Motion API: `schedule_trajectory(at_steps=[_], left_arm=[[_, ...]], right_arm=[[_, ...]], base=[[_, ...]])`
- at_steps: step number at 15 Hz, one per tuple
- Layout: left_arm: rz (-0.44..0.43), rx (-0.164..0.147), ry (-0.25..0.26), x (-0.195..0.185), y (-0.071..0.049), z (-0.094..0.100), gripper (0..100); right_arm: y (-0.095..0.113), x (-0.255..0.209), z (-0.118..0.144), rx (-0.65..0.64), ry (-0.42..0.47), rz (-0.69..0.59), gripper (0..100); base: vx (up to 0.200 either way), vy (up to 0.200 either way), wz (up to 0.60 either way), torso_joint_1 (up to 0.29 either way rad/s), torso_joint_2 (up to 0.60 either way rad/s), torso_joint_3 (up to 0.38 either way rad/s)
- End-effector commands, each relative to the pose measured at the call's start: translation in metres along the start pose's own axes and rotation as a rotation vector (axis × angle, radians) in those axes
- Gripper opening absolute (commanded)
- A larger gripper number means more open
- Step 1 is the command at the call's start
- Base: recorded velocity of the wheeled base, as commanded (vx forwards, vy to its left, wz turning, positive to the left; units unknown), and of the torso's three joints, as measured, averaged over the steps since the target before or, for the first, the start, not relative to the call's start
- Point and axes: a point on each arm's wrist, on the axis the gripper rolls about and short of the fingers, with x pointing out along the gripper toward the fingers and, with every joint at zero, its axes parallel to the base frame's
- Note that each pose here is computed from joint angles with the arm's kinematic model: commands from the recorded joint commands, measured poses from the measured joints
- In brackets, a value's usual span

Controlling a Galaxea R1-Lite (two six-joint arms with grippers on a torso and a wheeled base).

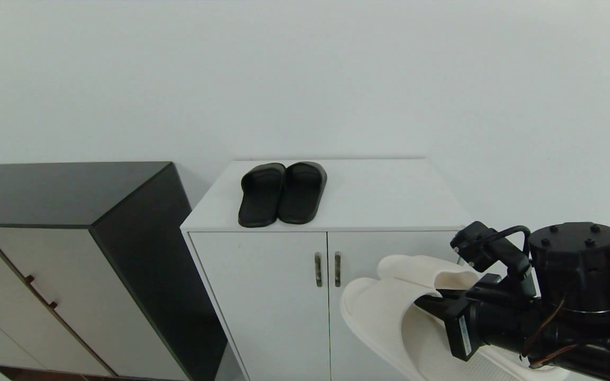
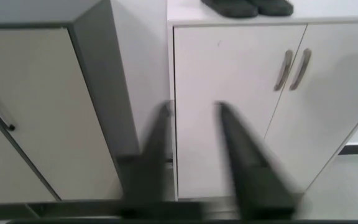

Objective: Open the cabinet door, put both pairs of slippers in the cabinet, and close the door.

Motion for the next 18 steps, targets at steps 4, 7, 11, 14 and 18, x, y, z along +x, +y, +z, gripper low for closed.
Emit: schedule_trajectory(at_steps=[4, 7, 11, 14, 18], left_arm=[[-0.018, -0.001, 0.108, 0.008, 0.0, 0.002, 100], [-0.026, 0.049, 0.09, 0.008, 0.0, 0.004, 100], [-0.071, -0.116, -0.005, 0.009, 0.0, 0.073, 100], [-0.199, -0.122, 0.112, 0.038, -0.003, 0.096, 100], [-0.38, -0.153, 0.246, 0.09, -0.007, 0.099, 100]], right_arm=[[0.0, 0.0, -0.001, -0.003, 0.005, 0.001, 0], [0.0, -0.001, -0.002, -0.002, 0.005, 0.001, 0], [0.0, -0.001, -0.002, -0.002, 0.006, 0.001, 0], [0.0, -0.003, -0.003, -0.004, 0.005, 0.003, 0], [0.0, -0.006, -0.002, -0.004, -0.004, 0.004, 0]], base=[[0.0, 0.0, 0.0, -0.228, 0.55, 0.317], [0.0, 0.0, 0.0, -0.211, 0.52, 0.31], [0.0, 0.0, 0.0, -0.191, 0.5, 0.307], [0.0, 0.0, 0.0, -0.172, 0.49, 0.313], [0.0, 0.0, 0.0, -0.143, 0.48, 0.316]])
